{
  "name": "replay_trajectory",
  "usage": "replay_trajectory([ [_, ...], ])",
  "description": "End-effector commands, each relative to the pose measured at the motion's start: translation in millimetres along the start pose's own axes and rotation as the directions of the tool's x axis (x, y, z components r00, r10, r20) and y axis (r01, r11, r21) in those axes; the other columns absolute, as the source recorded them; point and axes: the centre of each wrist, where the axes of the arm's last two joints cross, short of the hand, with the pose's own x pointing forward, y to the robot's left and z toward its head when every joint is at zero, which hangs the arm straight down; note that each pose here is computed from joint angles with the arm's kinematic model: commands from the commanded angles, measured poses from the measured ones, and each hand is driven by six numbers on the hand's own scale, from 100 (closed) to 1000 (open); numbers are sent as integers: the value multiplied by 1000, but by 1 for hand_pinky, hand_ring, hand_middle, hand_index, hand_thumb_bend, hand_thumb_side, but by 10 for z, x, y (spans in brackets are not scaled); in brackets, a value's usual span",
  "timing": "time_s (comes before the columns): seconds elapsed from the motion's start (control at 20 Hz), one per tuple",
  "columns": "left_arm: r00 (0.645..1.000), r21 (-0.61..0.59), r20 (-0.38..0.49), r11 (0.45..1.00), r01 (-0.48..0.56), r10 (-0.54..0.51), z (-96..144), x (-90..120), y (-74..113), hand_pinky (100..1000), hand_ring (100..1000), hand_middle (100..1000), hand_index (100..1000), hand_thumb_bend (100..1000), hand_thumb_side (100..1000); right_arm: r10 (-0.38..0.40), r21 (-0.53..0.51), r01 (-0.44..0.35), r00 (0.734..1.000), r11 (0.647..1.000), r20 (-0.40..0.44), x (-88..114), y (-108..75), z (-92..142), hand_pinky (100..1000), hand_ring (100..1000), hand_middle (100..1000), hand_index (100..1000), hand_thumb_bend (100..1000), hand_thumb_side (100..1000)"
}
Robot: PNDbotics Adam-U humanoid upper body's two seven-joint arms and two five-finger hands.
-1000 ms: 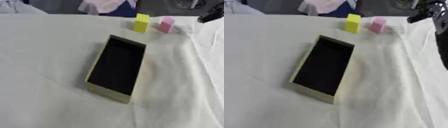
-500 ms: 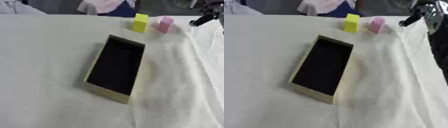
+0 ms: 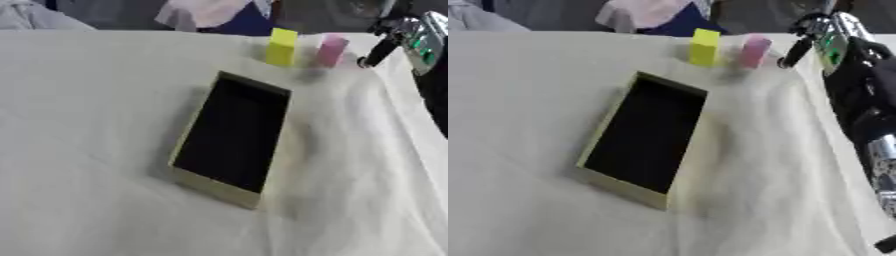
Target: Pick up objects on the table and place them in the box.
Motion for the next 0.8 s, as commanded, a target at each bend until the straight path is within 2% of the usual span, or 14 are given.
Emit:
replay_trajectory([
  [0.05,999,-16,35,1000,-3,3,-73,70,5,689,741,748,856,342,732,0,-68,1,1000,998,16,91,-213,83,936,962,968,1000,232,100],
  [0.5,999,-17,35,1000,-6,7,-74,70,0,688,741,748,856,342,730,0,-100,2,1000,995,17,233,-231,112,940,973,974,1000,241,100],
  [0.8,999,-16,33,1000,-6,7,-70,69,0,688,740,748,856,339,731,-1,-81,2,1000,997,16,311,-256,130,939,982,981,1000,235,101],
])
